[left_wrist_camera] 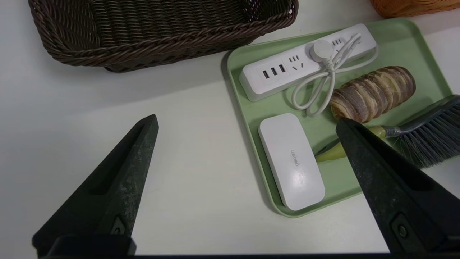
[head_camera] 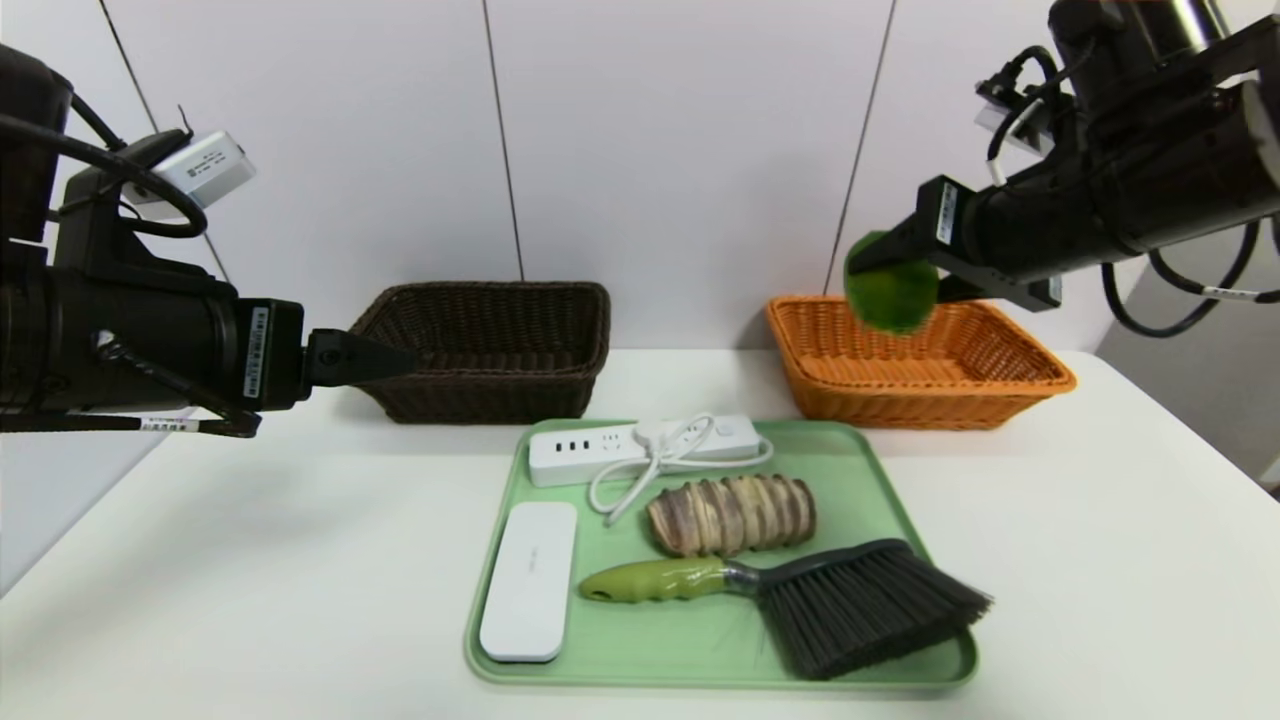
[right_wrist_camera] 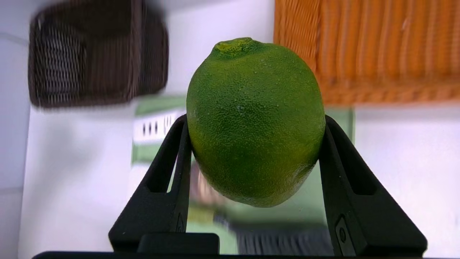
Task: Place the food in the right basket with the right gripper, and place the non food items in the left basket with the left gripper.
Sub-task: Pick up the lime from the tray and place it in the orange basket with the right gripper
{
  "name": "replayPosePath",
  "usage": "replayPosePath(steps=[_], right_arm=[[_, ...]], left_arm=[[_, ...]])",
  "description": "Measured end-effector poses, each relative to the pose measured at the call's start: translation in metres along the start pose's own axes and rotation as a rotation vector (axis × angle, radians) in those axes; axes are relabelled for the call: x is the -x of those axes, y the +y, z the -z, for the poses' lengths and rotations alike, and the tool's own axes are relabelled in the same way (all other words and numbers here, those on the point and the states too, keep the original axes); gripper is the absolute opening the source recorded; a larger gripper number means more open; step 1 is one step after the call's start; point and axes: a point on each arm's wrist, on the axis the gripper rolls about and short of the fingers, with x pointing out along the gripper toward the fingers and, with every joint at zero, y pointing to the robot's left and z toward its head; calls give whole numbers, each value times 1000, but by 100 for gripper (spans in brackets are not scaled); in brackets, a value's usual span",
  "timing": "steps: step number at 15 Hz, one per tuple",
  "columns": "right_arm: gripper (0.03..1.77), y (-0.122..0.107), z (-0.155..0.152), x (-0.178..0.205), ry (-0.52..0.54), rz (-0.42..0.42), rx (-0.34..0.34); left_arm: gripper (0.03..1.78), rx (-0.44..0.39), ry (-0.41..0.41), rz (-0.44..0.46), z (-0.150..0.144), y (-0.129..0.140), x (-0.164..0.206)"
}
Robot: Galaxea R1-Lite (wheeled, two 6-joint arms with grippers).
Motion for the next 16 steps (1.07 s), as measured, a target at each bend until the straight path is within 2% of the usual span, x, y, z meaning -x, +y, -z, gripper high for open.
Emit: replayPosePath(steps=[3,8,16], right_arm=[[100,-26,-18,-47,-86,68,-46],[100,-65,-21,-115,-82,140,-124],[99,-95,-14,-160,-32,196,-149]], left_arm=[[175,-7,2,9,0,-2,-1],[175,-14,-1,20,-1,-5,-5],[175,-16,20,21,1,-5,-12]])
